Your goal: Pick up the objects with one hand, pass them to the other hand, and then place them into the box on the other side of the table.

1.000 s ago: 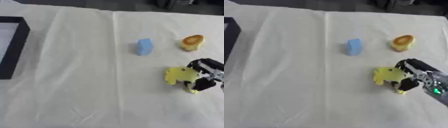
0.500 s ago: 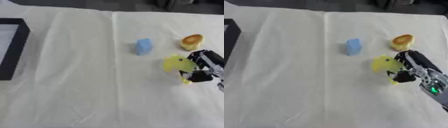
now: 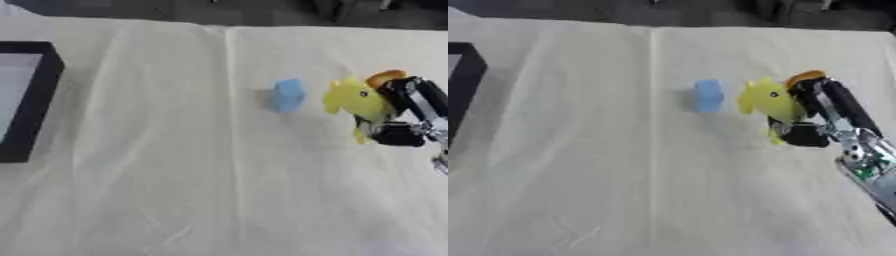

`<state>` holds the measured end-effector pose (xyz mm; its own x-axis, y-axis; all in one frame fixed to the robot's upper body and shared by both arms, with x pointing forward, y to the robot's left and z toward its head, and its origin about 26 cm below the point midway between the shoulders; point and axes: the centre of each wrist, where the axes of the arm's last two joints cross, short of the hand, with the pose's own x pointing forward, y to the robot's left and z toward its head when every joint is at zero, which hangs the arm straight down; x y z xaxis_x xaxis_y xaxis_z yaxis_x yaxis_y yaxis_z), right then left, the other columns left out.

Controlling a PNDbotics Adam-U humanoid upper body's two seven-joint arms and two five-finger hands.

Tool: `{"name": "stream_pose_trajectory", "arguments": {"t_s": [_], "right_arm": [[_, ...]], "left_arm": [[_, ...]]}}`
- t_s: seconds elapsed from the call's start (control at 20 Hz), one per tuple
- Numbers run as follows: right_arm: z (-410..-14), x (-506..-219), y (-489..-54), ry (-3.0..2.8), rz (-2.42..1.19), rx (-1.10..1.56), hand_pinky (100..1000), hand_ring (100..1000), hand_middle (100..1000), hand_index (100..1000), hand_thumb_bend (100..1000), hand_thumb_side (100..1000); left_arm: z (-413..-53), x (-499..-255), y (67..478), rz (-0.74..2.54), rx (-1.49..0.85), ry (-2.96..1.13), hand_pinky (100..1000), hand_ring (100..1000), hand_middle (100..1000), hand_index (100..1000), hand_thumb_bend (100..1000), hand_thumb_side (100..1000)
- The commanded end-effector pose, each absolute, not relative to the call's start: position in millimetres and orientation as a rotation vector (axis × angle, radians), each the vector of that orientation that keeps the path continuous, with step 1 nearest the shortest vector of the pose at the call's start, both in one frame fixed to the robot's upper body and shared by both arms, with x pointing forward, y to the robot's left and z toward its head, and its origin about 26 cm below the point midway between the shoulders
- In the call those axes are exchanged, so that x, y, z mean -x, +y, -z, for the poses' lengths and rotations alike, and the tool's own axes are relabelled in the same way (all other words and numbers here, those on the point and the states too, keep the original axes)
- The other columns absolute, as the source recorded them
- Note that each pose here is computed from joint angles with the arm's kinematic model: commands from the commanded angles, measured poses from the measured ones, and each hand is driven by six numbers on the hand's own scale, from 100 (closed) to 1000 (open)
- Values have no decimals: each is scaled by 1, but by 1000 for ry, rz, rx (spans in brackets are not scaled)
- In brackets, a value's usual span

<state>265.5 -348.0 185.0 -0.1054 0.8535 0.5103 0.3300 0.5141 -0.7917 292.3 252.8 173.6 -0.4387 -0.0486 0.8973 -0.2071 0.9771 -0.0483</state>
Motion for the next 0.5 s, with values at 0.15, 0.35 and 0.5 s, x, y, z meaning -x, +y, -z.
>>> {"name": "stream_pose_trajectory", "arguments": {"t_s": [0.15, 0.35, 0.5], "right_arm": [[-198, -276, -323, -1838, -604, 986, 459, 432, 194, 313, 161, 100], [-202, -285, -300, -1919, -566, 969, 452, 438, 200, 318, 155, 100], [-202, -290, -278, -1977, -558, 1002, 455, 441, 207, 323, 155, 100]], "left_arm": [[-189, -293, 255, -117, -181, -2071, 931, 546, 766, 905, 591, 733], [-194, -294, 255, -79, -177, -2076, 929, 544, 757, 897, 590, 731], [-205, -297, 255, -19, -176, -2067, 928, 541, 745, 886, 589, 728]]}}
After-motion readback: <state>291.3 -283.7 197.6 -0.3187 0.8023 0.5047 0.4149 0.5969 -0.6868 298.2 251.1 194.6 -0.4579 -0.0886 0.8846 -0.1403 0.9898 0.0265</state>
